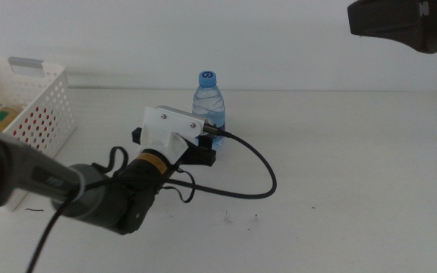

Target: Use arms to grab the bottles and put them into the dustbin to the left of the table.

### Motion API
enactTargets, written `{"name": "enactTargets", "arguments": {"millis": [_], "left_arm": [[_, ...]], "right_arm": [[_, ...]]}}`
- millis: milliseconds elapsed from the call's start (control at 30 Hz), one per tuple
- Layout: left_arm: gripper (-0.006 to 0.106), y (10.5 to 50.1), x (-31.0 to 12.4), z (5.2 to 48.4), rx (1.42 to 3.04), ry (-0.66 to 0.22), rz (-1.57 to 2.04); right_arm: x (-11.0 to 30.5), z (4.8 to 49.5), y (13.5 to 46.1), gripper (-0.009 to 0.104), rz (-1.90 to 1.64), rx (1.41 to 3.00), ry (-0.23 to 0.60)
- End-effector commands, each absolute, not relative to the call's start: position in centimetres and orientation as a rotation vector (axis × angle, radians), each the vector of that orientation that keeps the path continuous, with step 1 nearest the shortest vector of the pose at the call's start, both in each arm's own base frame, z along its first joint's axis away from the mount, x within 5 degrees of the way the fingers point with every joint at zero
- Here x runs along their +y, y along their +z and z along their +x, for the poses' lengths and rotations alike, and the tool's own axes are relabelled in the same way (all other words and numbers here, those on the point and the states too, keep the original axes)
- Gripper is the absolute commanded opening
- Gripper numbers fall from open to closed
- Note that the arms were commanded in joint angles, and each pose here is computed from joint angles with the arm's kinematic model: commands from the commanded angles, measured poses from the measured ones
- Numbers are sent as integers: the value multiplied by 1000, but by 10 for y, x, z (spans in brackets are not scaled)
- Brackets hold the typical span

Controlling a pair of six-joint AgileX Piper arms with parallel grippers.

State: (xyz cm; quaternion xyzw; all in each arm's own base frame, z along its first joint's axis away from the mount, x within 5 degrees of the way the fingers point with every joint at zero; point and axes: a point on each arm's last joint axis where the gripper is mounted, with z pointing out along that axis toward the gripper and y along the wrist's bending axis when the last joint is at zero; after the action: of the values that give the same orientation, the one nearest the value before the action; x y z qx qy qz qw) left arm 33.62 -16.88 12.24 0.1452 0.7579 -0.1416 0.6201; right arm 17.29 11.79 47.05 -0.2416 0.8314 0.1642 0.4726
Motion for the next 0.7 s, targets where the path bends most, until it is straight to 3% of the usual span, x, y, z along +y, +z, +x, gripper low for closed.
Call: {"name": "enactTargets", "arguments": {"millis": [0,667], "left_arm": [[94,120,-174,348,1727,-335,325],[94,83,-206,413,1737,-336,273]], "right_arm": [[118,171,473,77,-604,2021,399],[118,171,473,77,-604,2021,399]]}}
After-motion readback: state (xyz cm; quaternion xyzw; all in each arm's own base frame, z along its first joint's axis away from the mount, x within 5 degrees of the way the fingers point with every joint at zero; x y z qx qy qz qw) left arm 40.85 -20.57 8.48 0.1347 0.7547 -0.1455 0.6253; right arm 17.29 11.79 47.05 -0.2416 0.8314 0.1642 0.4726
